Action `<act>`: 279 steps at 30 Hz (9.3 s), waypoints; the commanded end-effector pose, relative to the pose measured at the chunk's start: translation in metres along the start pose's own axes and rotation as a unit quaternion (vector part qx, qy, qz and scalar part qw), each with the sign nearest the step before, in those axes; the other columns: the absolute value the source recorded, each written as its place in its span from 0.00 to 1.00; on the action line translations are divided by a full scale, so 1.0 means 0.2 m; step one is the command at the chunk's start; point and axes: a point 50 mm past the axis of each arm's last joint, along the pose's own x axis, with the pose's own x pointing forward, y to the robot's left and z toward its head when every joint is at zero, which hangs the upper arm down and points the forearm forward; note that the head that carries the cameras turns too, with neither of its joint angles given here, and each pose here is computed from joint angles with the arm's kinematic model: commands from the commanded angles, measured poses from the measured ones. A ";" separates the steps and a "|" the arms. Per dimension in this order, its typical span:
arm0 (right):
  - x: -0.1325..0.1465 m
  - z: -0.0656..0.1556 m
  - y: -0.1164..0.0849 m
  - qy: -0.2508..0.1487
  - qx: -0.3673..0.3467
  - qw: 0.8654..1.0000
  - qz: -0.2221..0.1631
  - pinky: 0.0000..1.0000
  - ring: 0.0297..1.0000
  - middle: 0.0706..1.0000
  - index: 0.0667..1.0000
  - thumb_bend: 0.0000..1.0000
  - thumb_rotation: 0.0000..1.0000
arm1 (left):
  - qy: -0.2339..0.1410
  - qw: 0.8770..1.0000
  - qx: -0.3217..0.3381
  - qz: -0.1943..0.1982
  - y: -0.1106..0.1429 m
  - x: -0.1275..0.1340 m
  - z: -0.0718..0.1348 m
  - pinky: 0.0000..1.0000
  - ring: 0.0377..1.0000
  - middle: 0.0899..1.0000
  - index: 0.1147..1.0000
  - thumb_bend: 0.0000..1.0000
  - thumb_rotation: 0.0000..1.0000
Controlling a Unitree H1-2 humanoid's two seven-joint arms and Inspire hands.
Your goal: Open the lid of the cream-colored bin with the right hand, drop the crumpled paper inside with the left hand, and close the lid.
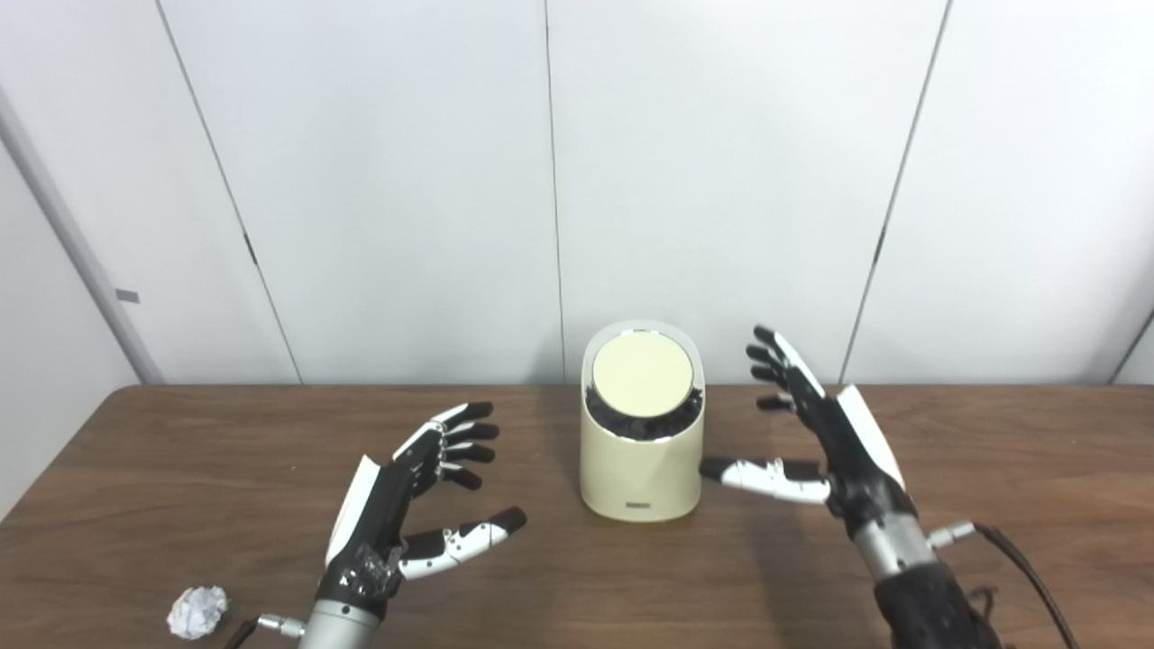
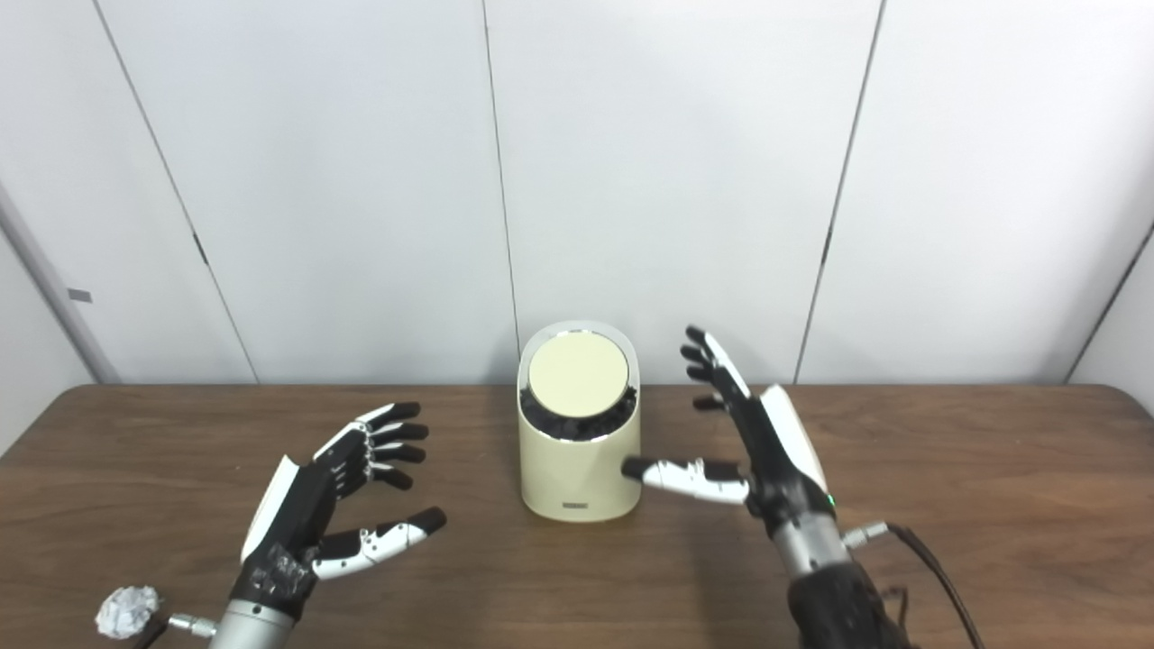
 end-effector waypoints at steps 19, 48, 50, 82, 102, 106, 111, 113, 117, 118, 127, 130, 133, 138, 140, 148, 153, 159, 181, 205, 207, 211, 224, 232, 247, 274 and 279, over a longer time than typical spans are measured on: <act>0.32 0.32 -0.01 -0.048 -0.057 0.997 0.002 0.70 0.85 0.91 0.98 0.79 0.37 | -0.036 0.999 0.003 0.003 0.00 0.04 0.06 0.59 0.69 0.74 0.81 0.71 0.13; 0.49 0.31 0.04 -0.023 -0.099 0.995 -0.002 0.64 0.83 0.91 0.93 0.78 0.35 | -0.035 0.999 0.011 0.002 -0.01 0.02 0.07 0.58 0.68 0.74 0.80 0.71 0.15; 0.50 0.31 0.04 -0.025 -0.105 0.994 -0.003 0.64 0.82 0.90 0.92 0.78 0.34 | -0.035 0.999 0.007 0.002 -0.01 0.03 0.07 0.58 0.68 0.74 0.80 0.71 0.15; 0.48 0.23 0.11 -0.006 -0.208 0.977 0.035 0.63 0.80 0.89 0.91 0.82 0.10 | -0.034 0.999 0.006 -0.003 -0.01 0.03 0.10 0.58 0.68 0.74 0.80 0.72 0.18; 0.36 0.19 -0.02 0.015 -0.089 0.996 0.003 0.63 0.79 0.88 0.90 0.65 0.44 | -0.033 0.999 0.007 -0.007 -0.01 0.02 0.10 0.58 0.68 0.74 0.80 0.72 0.18; 0.29 0.15 -0.08 0.012 -0.056 0.998 -0.008 0.62 0.79 0.87 0.90 0.66 0.51 | -0.034 0.999 0.009 -0.008 -0.01 0.02 0.10 0.58 0.68 0.74 0.80 0.72 0.18; 0.17 0.08 -0.14 0.011 -0.028 0.999 -0.019 0.64 0.80 0.89 0.89 0.66 0.56 | -0.033 0.999 0.005 -0.006 -0.01 0.03 0.10 0.58 0.68 0.74 0.80 0.72 0.17; 0.12 0.05 -0.15 0.014 -0.022 0.999 -0.020 0.64 0.80 0.88 0.89 0.68 0.57 | -0.033 0.999 0.003 -0.005 -0.01 0.03 0.10 0.59 0.69 0.74 0.80 0.72 0.17; 0.01 -0.01 -0.16 0.014 -0.012 1.000 -0.014 0.70 0.81 0.87 0.89 0.74 0.61 | -0.036 0.999 0.003 -0.005 -0.01 0.03 0.10 0.59 0.68 0.74 0.80 0.71 0.15; -0.01 -0.03 -0.16 0.010 -0.011 1.000 -0.011 0.70 0.81 0.87 0.89 0.76 0.61 | -0.036 0.999 0.004 -0.005 -0.01 0.03 0.10 0.59 0.68 0.74 0.80 0.71 0.16; -0.20 -0.13 -0.14 0.000 0.014 0.999 0.028 0.70 0.84 0.91 0.93 0.84 0.48 | -0.035 0.999 0.007 -0.003 -0.04 0.02 0.11 0.57 0.67 0.74 0.80 0.71 0.17; -0.25 -0.19 -0.17 0.004 0.034 0.999 0.038 0.76 0.86 0.92 0.94 0.84 0.40 | -0.041 0.999 0.004 -0.003 -0.10 0.03 0.10 0.56 0.67 0.73 0.79 0.71 0.16; -0.27 -0.21 -0.20 0.011 0.039 0.998 0.044 0.80 0.88 0.94 0.96 0.81 0.30 | -0.037 0.999 -0.008 0.000 -0.16 0.04 0.10 0.57 0.67 0.73 0.79 0.72 0.16; -0.27 -0.19 -0.24 0.030 0.031 0.998 0.050 0.78 0.87 0.97 0.97 0.81 0.29 | -0.035 0.999 -0.006 0.009 -0.24 0.07 0.09 0.59 0.68 0.73 0.79 0.74 0.16; -0.26 -0.19 -0.25 0.029 0.022 0.998 0.048 0.72 0.85 0.95 0.96 0.84 0.35 | -0.034 0.999 0.000 0.013 -0.25 0.07 0.09 0.59 0.69 0.73 0.79 0.74 0.16; -0.25 -0.20 -0.26 0.027 0.006 0.998 0.060 0.64 0.83 0.94 0.95 0.91 0.48 | -0.027 0.987 0.154 0.023 -0.09 0.01 0.19 0.57 0.67 0.73 0.78 0.76 0.22; -0.23 -0.19 -0.27 0.022 0.003 0.998 0.065 0.61 0.84 0.94 0.95 0.92 0.53 | 0.002 0.969 0.245 0.022 0.08 -0.06 0.29 0.55 0.65 0.71 0.76 0.75 0.23; -0.22 -0.19 -0.28 0.024 0.002 0.998 0.060 0.59 0.84 0.95 0.95 0.92 0.55 | 0.035 0.960 0.277 -0.006 0.27 -0.11 0.34 0.51 0.63 0.68 0.73 0.75 0.11; -0.21 -0.18 -0.29 0.023 -0.009 0.998 0.059 0.68 0.84 0.94 0.95 0.90 0.58 | 0.213 0.804 0.553 -0.049 0.79 -0.20 0.43 0.55 0.70 0.77 0.77 0.87 0.12; -0.22 -0.17 -0.30 0.026 -0.012 0.998 0.057 0.66 0.82 0.94 0.95 0.90 0.58 | 0.266 0.695 0.663 -0.085 0.87 -0.15 0.20 0.52 0.63 0.65 0.68 0.88 0.16; -0.23 -0.17 -0.30 0.026 -0.013 0.998 0.057 0.64 0.82 0.93 0.94 0.91 0.58 | 0.265 0.694 0.664 -0.086 0.88 -0.15 0.16 0.51 0.62 0.65 0.67 0.88 0.17; -0.23 -0.17 -0.30 0.027 -0.014 0.998 0.058 0.62 0.81 0.93 0.94 0.90 0.57 | 0.270 0.702 0.654 -0.087 0.88 -0.16 0.11 0.50 0.60 0.62 0.67 0.86 0.17; -0.23 -0.17 -0.32 0.024 -0.012 0.998 0.053 0.60 0.80 0.92 0.93 0.91 0.55 | 0.294 0.703 0.638 -0.107 0.86 -0.18 0.00 0.50 0.59 0.63 0.66 0.86 0.18; -0.23 -0.17 -0.33 0.027 -0.012 0.998 0.052 0.59 0.80 0.92 0.92 0.92 0.56 | 0.314 0.706 0.625 -0.114 0.86 -0.22 -0.07 0.53 0.62 0.63 0.66 0.87 0.16; -0.24 -0.16 -0.34 0.027 -0.013 0.998 0.049 0.51 0.77 0.90 0.90 0.92 0.59 | 0.318 0.718 0.606 -0.132 0.85 -0.29 -0.22 0.47 0.54 0.52 0.50 0.68 0.08; -0.24 -0.14 -0.35 0.027 -0.010 0.999 0.042 0.36 0.72 0.88 0.87 0.95 0.64 | 0.291 0.756 0.558 -0.178 0.74 -0.31 -0.30 0.37 0.38 0.43 0.42 0.53 0.00; -0.24 -0.13 -0.35 0.027 -0.012 0.999 0.041 0.35 0.72 0.87 0.87 0.93 0.65 | 0.282 0.750 0.570 -0.181 0.73 -0.30 -0.30 0.36 0.38 0.43 0.42 0.53 0.00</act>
